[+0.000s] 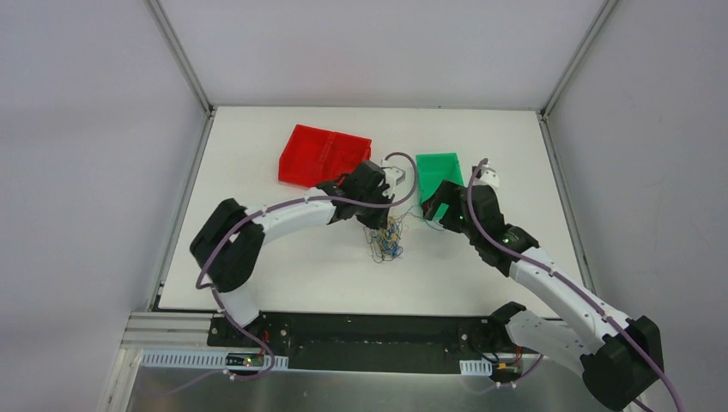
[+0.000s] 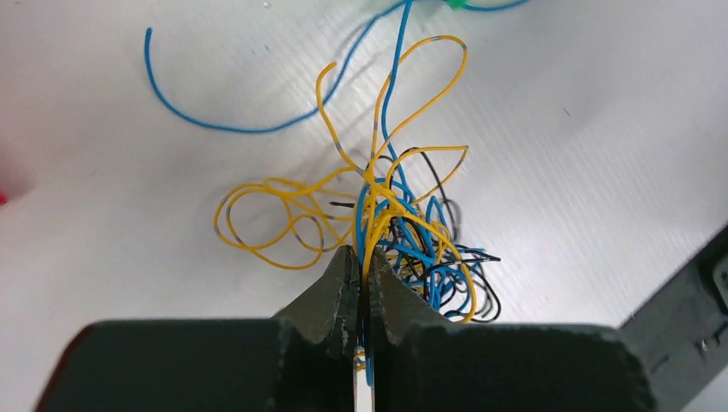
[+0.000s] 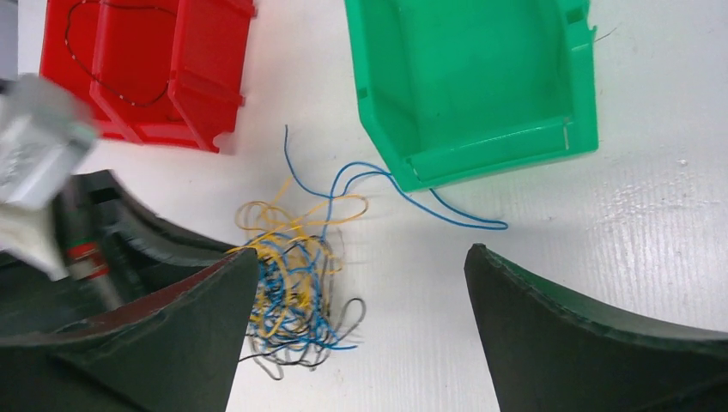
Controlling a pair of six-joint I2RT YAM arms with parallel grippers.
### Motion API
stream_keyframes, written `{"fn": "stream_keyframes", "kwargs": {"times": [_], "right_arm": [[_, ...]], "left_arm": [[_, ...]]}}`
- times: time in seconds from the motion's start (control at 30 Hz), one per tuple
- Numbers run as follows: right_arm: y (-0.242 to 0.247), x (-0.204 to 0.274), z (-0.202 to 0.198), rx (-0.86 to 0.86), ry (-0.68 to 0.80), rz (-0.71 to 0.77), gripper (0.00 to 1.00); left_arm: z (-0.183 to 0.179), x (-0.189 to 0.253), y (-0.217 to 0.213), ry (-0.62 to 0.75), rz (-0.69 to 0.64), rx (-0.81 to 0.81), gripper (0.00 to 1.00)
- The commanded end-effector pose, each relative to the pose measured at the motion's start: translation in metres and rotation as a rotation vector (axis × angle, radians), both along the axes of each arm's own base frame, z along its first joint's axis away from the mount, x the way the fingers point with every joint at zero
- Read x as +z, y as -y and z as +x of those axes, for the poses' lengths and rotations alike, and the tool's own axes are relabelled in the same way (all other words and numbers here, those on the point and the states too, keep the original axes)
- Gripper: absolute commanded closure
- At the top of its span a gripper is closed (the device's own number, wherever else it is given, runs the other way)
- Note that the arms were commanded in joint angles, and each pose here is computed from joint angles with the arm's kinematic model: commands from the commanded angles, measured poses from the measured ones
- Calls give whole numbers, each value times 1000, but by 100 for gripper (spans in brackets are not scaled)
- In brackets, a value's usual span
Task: Untangle the cables
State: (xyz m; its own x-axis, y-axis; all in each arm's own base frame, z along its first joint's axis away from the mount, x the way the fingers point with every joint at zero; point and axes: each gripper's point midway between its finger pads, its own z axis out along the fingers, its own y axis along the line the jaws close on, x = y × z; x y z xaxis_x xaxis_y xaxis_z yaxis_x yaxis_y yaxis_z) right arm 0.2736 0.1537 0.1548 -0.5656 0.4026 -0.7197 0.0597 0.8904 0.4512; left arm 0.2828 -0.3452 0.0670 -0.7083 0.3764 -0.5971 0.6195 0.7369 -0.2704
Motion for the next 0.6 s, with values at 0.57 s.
{"fn": "stream_keyframes", "kwargs": {"times": [0.57], "right_arm": [[-62, 26, -30, 426, 143, -66, 13]], "left_arm": [[-50, 124, -39, 278, -167, -216, 100]]}}
